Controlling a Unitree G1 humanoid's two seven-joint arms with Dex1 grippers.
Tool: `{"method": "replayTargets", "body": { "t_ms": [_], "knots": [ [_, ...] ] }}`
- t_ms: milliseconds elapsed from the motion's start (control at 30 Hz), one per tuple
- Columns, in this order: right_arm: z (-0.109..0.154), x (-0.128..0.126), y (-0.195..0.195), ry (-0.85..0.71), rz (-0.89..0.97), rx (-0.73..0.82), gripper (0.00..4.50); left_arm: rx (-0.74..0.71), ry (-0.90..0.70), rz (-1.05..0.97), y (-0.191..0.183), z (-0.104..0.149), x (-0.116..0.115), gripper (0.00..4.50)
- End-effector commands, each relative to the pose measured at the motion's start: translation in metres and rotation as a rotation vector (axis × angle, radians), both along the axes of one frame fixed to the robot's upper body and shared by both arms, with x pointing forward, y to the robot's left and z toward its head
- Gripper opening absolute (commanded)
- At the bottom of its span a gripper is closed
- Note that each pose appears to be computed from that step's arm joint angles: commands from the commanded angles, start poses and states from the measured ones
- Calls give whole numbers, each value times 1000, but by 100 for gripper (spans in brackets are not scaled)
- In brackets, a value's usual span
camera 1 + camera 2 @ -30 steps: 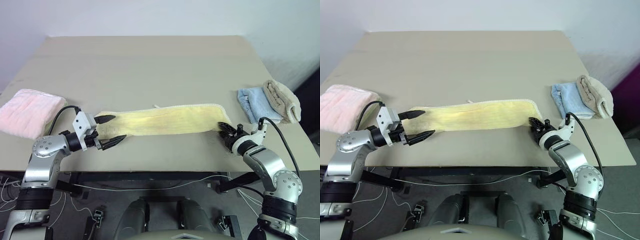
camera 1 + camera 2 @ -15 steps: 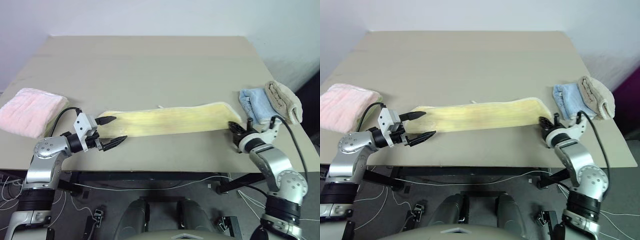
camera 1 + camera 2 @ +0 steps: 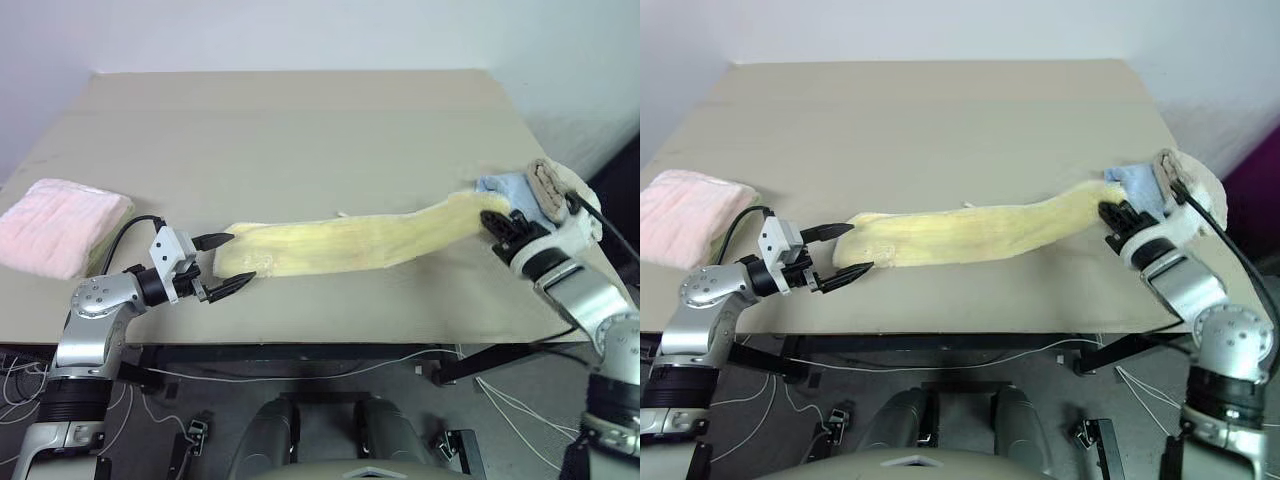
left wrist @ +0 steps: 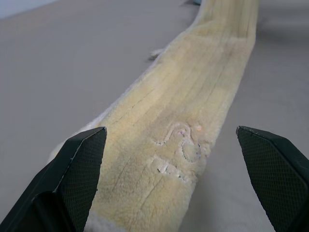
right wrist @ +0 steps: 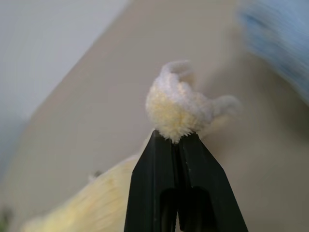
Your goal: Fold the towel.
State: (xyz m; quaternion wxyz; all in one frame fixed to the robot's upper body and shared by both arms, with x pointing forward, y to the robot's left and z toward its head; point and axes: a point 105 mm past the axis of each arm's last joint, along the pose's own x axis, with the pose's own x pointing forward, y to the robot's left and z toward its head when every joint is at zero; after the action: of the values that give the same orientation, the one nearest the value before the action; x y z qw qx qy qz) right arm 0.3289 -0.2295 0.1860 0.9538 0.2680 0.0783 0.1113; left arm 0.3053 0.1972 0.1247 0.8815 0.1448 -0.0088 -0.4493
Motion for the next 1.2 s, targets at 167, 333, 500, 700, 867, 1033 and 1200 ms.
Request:
{"method": "replayTargets", "body": {
  "t_ms": [167, 333, 500, 700, 867, 1033, 1200],
  "knots": [
    [-12, -1, 83, -52, 471, -468, 1, -4, -53, -29, -11, 11, -1, 450],
    [-47, 10, 115, -26, 604, -597, 1, -17, -56, -29, -16, 9, -3, 450],
    [-59, 18, 128, -29, 650, -640, 1, -26, -55, -15, -17, 8, -7, 450],
    [-56, 9, 147, -68, 739, -622, 1, -31, -49, -1, -16, 6, -12, 450],
    [-52, 3, 156, -93, 770, -618, 1, -34, -45, -1, -18, 5, -12, 450],
    [-55, 3, 156, -86, 763, -626, 1, -39, -44, -14, -22, 5, -10, 450],
    [-61, 1, 156, -65, 768, -605, 22, -41, -44, -19, -24, 5, -9, 450]
  ]
}}
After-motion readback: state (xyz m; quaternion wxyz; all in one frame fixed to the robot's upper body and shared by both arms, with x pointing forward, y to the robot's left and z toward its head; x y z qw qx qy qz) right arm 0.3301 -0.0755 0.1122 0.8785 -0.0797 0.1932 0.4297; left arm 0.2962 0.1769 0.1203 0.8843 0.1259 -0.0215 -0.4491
